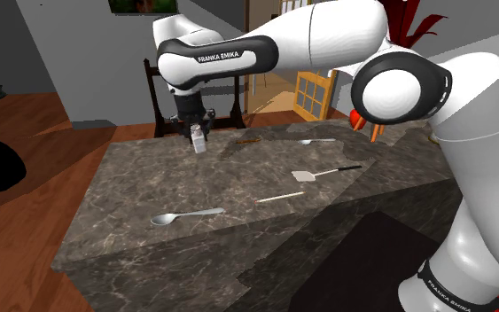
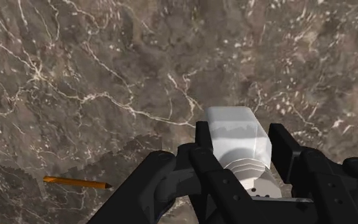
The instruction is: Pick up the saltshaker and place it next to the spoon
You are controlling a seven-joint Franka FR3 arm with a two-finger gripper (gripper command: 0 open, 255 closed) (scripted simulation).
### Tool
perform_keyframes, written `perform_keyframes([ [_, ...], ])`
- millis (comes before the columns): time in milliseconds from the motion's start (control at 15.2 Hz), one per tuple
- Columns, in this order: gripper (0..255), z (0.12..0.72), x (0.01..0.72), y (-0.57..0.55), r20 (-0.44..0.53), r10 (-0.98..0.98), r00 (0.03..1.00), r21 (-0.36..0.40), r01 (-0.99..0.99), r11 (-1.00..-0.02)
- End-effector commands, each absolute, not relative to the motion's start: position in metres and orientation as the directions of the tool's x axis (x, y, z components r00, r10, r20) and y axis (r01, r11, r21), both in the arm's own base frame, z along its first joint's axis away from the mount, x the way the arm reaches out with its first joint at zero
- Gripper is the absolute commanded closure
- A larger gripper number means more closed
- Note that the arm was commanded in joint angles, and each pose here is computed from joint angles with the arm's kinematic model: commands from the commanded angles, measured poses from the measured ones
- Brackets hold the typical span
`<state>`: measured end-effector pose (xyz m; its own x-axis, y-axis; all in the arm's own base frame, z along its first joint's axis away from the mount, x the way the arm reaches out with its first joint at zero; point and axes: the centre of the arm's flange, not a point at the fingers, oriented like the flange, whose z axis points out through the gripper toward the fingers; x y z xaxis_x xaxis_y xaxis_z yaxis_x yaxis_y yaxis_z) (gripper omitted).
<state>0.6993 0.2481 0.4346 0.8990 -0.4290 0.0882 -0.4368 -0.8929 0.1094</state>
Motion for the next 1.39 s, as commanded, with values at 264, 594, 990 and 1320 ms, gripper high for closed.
perform_keyframes([
  [264, 255, 0.404, 0.699, 0.249, 0.089, -0.429, 0.899, 0.109, -0.437, -0.893],
  [594, 255, 0.378, 0.699, 0.249, 0.089, -0.429, 0.899, 0.109, -0.437, -0.893],
  [990, 255, 0.35, 0.699, 0.249, 0.089, -0.429, 0.899, 0.109, -0.437, -0.893],
  [1320, 255, 0.35, 0.699, 0.249, 0.089, -0.429, 0.899, 0.109, -0.437, -0.893],
])
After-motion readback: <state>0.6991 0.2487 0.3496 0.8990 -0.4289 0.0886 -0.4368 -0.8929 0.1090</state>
